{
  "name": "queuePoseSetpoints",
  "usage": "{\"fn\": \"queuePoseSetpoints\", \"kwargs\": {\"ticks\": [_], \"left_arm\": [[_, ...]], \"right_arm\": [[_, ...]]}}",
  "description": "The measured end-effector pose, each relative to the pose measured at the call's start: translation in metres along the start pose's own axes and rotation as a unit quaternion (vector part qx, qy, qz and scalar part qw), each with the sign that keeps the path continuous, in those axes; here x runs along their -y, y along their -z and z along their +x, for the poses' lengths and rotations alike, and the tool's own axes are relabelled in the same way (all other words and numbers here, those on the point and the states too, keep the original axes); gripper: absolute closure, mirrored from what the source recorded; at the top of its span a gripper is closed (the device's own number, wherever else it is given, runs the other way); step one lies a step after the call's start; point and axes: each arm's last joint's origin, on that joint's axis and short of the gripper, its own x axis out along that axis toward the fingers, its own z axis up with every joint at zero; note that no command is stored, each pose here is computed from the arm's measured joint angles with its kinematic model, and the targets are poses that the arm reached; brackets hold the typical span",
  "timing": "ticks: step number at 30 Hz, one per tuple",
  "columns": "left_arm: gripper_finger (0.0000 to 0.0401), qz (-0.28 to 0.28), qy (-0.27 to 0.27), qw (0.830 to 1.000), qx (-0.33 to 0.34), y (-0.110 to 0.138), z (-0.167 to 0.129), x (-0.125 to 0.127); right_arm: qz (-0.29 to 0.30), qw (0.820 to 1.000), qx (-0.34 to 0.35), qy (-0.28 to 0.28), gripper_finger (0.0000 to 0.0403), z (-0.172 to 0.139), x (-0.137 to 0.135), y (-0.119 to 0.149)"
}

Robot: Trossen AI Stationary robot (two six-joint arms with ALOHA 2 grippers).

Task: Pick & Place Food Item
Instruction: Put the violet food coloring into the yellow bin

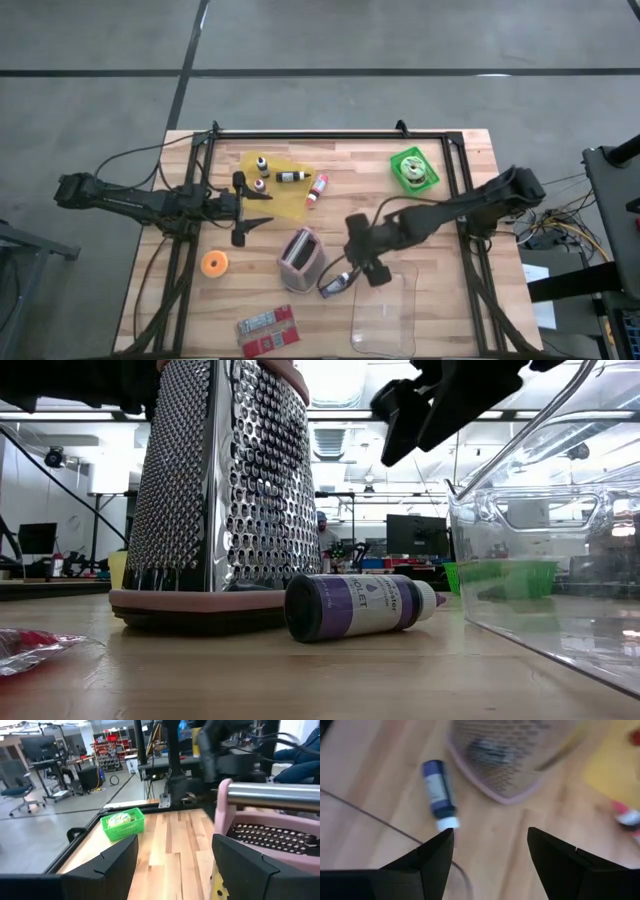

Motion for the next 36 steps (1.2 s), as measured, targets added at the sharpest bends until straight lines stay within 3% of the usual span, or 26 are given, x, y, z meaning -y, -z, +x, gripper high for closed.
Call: {"fn": "queuePoseSetpoints", "kwargs": {"ticks": [6, 14, 23, 36], "left_arm": [[0.0142, 0.001, -0.013, 1.0, -0.006, 0.001, 0.0, -0.001], [0.0142, 0.001, -0.015, 1.0, -0.006, 0.001, 0.0, -0.001], [0.0142, -0.004, -0.015, 1.0, -0.011, 0.002, 0.0, -0.001], [0.0142, -0.003, -0.016, 1.0, -0.012, 0.002, 0.0, -0.001]], "right_arm": [[-0.02, 0.999, -0.013, -0.044, 0.0157, 0.023, -0.019, -0.014], [-0.037, 0.997, -0.03, -0.052, 0.0157, 0.051, -0.031, -0.025], [-0.029, 0.996, -0.067, -0.052, 0.0156, 0.077, -0.033, -0.019], [-0.005, 0.992, -0.114, -0.05, 0.0156, 0.084, -0.033, -0.008]]}}
